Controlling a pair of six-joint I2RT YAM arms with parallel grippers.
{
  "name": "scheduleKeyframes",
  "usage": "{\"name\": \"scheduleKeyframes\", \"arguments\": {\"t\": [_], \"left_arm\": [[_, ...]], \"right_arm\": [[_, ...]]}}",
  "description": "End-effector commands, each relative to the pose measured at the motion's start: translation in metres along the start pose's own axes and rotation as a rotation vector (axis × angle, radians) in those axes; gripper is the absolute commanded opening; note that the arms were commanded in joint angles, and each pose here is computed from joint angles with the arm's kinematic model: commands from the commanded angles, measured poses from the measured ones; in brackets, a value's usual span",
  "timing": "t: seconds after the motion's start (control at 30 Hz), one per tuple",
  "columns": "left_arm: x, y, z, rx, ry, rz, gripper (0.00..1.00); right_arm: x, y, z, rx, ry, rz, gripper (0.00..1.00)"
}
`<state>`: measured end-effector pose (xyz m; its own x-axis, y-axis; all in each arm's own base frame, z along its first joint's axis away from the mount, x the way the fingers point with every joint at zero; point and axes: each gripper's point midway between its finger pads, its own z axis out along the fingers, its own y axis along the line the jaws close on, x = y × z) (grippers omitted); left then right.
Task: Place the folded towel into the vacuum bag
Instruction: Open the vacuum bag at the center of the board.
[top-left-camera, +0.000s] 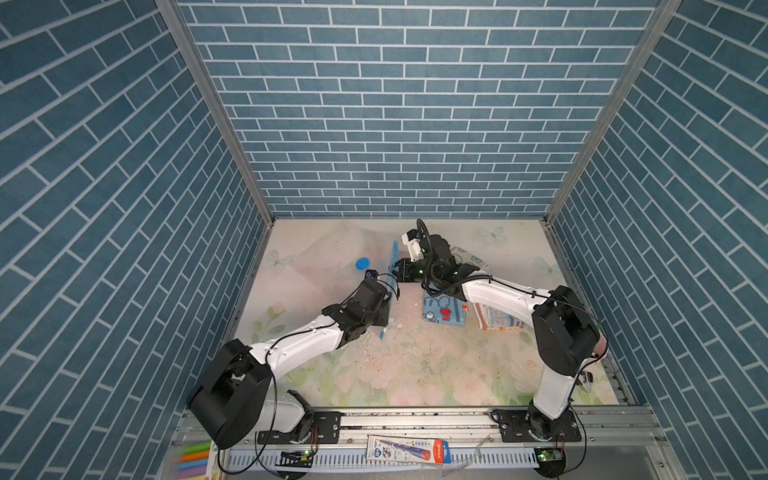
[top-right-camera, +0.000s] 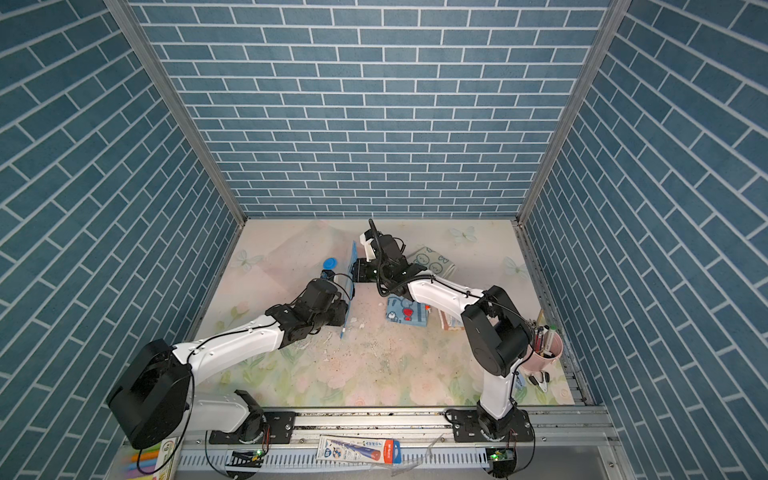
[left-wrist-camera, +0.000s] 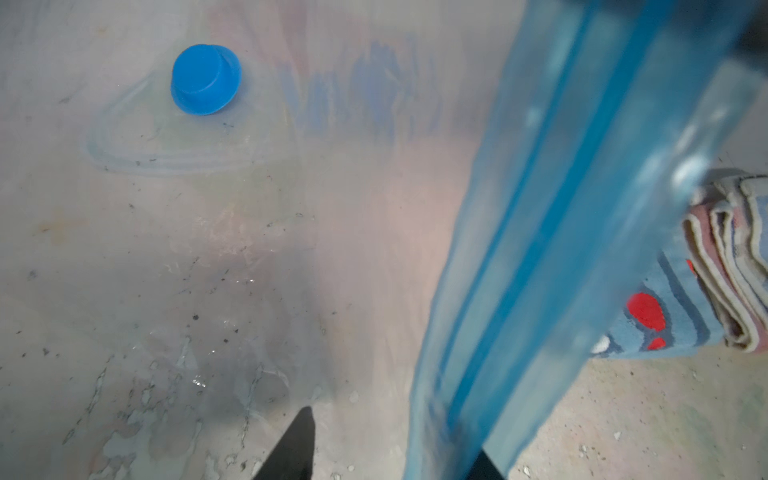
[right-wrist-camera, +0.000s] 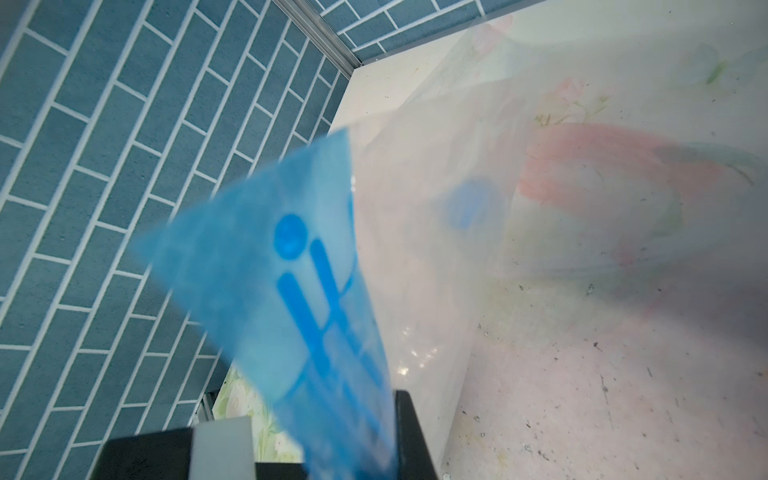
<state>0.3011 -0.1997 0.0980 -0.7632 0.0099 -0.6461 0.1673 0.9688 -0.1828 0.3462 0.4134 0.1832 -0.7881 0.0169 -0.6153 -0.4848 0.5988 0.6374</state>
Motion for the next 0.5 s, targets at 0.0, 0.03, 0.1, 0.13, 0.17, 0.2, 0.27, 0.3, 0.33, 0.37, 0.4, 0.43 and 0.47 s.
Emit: {"name": "scheduleKeyframes", "arguments": {"t": [0.0,0.03,0.1,0.13,0.17,0.2,0.27,0.3,0.33,0.37,0.4,0.43,0.47], "left_arm": [[0.003,0.015,-0.001,-0.085,0.04,0.029,0.44],[0.002,0.014,0.0,-0.083,0.04,0.031,0.44],[0.003,0.014,0.001,-0.081,0.044,0.037,0.42],[0.003,0.014,0.001,-0.084,0.048,0.038,0.41],[0.003,0.015,0.001,-0.088,0.05,0.043,0.4],[0.003,0.016,0.001,-0.093,0.052,0.044,0.4],[0.004,0.018,0.0,-0.105,0.058,0.052,0.38],[0.004,0.019,0.0,-0.11,0.061,0.057,0.37],[0.004,0.019,-0.001,-0.113,0.063,0.065,0.37],[0.004,0.02,-0.002,-0.112,0.062,0.07,0.38],[0.004,0.02,-0.003,-0.11,0.06,0.076,0.38],[0.004,0.02,-0.004,-0.108,0.059,0.083,0.38],[0.004,0.02,-0.004,-0.104,0.057,0.085,0.38]], "right_arm": [[-0.019,0.025,-0.016,-0.052,-0.062,-0.008,0.0],[-0.02,0.025,-0.017,-0.052,-0.065,-0.008,0.0],[-0.021,0.026,-0.017,-0.052,-0.066,-0.008,0.0],[-0.022,0.026,-0.018,-0.052,-0.069,-0.007,0.0],[-0.021,0.026,-0.018,-0.052,-0.067,-0.006,0.0],[-0.022,0.026,-0.018,-0.052,-0.068,-0.006,0.0],[-0.023,0.026,-0.019,-0.049,-0.074,-0.004,0.0],[-0.025,0.027,-0.02,-0.048,-0.077,-0.004,0.0],[-0.026,0.027,-0.021,-0.045,-0.082,-0.005,0.0],[-0.027,0.027,-0.021,-0.042,-0.085,-0.005,0.0],[-0.028,0.027,-0.022,-0.04,-0.089,-0.005,0.0],[-0.029,0.026,-0.022,-0.039,-0.092,-0.005,0.0],[-0.029,0.027,-0.022,-0.039,-0.093,-0.006,0.0]]}}
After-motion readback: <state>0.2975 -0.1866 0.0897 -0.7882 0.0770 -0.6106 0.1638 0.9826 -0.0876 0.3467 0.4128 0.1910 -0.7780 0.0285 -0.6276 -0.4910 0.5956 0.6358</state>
